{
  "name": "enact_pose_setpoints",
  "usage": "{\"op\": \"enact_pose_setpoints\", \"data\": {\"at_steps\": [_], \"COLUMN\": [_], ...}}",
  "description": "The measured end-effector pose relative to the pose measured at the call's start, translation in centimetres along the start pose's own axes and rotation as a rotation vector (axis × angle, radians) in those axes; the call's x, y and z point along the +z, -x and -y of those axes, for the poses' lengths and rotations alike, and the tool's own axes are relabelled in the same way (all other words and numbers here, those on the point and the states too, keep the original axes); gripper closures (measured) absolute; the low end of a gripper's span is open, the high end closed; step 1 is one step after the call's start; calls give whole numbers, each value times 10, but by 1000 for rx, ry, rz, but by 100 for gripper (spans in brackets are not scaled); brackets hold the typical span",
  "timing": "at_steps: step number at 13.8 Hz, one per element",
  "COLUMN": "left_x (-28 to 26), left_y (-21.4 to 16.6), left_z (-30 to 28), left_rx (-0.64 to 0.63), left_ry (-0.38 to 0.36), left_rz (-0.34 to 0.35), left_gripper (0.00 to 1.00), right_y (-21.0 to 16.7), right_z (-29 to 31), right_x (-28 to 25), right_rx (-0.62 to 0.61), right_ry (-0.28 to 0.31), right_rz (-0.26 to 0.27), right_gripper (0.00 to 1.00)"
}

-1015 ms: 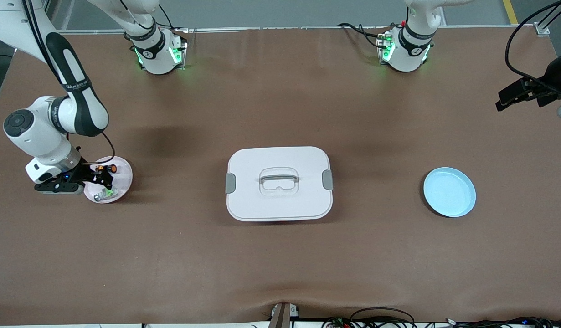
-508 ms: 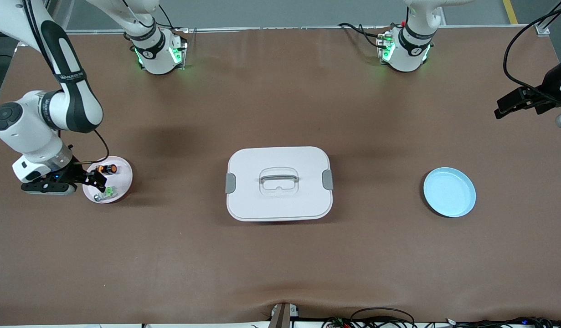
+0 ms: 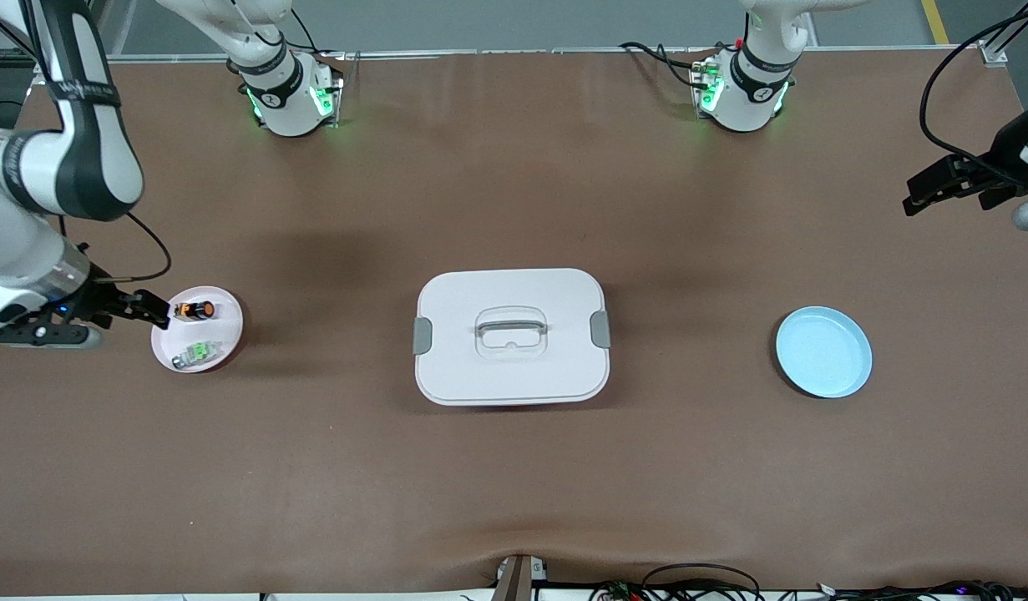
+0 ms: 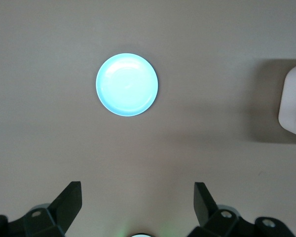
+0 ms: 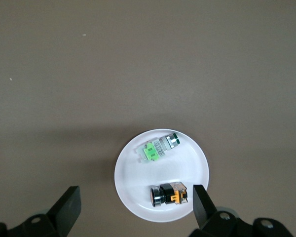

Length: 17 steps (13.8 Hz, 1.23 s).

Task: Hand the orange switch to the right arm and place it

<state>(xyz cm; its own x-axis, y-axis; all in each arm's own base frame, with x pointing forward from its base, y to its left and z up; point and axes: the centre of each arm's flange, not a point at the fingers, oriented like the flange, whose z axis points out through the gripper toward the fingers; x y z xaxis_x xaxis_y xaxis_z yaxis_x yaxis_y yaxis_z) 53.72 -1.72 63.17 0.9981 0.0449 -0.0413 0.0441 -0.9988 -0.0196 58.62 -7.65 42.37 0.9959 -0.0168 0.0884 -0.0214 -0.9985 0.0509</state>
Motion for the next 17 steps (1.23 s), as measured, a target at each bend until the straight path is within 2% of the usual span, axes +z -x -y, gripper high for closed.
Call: {"op": "enact_pose_setpoints", "data": {"at_steps": [3,6,12,17], "left_x": [-7,-10,-14,-14], "left_y": [6,9,16,17], "left_z": [-17,-19,-18,-19], "left_rx": [36,41,39,38], "left_ry": [-46,-50,-51,-36], "left_rz": [-15,-17,-3,3], "left_gripper": [0,0,0,0], "right_y": [-6,-14,-15,-16], "right_z": [4,15,23,20], "right_x": [-64,-113,-155,-153], "right_rx": [-4,-16,-27,-17], "right_ry": [3,3,0,-8], "right_rz": [26,17,34,40], "right_gripper": [0,0,0,0]}}
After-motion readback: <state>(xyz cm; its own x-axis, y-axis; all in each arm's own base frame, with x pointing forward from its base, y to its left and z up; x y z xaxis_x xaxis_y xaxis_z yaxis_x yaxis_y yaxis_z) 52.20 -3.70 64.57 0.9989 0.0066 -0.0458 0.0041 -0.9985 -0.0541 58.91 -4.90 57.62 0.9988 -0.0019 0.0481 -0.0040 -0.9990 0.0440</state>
